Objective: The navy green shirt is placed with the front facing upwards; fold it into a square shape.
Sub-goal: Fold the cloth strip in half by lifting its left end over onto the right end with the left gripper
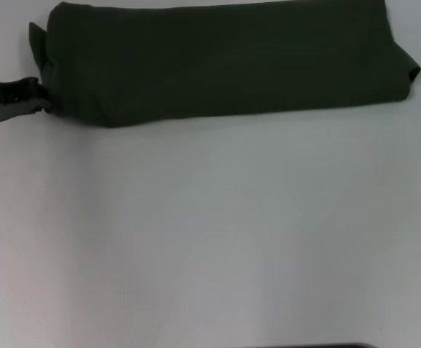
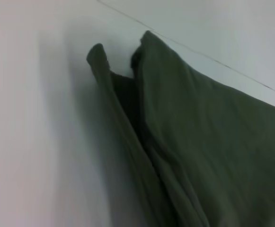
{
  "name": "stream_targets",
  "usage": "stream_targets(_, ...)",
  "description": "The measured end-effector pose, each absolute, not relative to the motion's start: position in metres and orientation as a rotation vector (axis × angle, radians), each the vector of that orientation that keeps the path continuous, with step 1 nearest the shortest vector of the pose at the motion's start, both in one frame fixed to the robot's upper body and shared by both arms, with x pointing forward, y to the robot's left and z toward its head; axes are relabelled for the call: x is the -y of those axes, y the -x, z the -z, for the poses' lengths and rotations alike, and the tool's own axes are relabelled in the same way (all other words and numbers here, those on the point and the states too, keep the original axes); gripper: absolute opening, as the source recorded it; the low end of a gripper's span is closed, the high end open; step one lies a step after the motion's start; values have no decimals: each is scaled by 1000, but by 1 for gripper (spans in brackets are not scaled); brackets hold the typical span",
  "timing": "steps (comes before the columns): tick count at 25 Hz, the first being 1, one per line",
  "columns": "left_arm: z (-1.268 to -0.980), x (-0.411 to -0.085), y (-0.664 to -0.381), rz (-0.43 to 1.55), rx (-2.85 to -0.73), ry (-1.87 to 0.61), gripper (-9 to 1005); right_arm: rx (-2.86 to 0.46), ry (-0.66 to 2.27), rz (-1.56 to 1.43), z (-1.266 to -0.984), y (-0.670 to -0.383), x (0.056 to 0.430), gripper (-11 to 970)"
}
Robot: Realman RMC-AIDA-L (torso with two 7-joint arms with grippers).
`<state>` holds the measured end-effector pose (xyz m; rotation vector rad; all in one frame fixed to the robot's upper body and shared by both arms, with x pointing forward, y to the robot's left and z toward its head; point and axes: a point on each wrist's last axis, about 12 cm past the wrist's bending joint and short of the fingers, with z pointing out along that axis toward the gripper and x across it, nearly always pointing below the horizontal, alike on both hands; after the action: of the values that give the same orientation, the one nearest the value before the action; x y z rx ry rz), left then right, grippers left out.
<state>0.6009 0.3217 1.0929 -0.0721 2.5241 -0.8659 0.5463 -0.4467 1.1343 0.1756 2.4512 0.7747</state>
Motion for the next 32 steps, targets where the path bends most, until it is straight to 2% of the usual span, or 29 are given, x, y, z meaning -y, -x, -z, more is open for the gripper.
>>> stream_targets(7, -1096, -327, -594, 919, -2559, 102, 16, -2551, -159, -759, -1155, -586, 417, 777)
stream_targets(13, -1094, -333, -592, 906, -2561, 103, 16, -2513, -208, -737, -1162, -602, 409, 777)
stream_targets(32, -1098, -328, -598, 896, -2557, 73, 16, -2550, -203, -553, -1120, -620, 379, 778)
